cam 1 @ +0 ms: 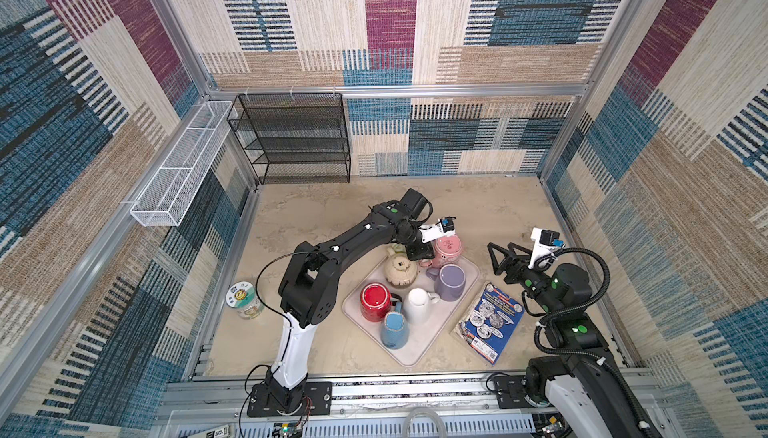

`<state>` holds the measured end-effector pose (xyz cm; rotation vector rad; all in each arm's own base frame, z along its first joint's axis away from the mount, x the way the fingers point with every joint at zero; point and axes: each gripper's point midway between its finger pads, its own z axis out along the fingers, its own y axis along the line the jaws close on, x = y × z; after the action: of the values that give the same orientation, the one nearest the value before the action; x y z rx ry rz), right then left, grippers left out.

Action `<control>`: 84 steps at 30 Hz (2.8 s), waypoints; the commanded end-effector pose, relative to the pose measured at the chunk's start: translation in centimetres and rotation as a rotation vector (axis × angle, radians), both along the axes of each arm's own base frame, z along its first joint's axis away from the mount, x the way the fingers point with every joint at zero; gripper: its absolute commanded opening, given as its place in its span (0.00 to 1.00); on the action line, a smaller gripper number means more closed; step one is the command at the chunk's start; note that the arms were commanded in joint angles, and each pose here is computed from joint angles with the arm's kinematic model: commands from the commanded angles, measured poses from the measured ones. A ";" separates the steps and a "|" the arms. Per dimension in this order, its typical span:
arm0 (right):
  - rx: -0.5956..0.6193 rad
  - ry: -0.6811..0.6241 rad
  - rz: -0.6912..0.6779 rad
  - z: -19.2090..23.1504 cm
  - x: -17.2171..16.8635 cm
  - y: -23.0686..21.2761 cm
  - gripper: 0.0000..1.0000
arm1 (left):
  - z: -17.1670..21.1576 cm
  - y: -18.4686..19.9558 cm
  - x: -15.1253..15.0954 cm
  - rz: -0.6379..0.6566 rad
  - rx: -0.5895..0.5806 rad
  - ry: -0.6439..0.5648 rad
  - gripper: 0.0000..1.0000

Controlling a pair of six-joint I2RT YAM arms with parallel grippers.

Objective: Turn the mug right side up
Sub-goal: 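Reach the left gripper over the upside-down pink ghost mug while the right arm lifts, then lower the left gripper onto the pink mug base and close on it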

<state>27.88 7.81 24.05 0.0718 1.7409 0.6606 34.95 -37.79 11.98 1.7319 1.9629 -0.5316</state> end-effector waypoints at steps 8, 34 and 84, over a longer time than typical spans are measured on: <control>0.007 -0.035 0.009 0.6 0.0 0.2 0.82 | -2.0 0.0 0.5 -0.006 0.066 -0.014 0.38; 0.012 -0.055 0.021 0.9 -0.6 0.4 0.81 | -4.6 -1.7 0.6 -0.029 0.169 -0.057 0.31; 0.016 -0.078 0.006 1.4 -1.3 0.1 0.81 | 1.1 -2.9 -0.9 -0.038 0.073 -0.105 0.00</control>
<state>26.70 7.92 24.61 0.0520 1.6845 0.6722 34.25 -39.76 11.00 1.8443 1.9537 -0.3059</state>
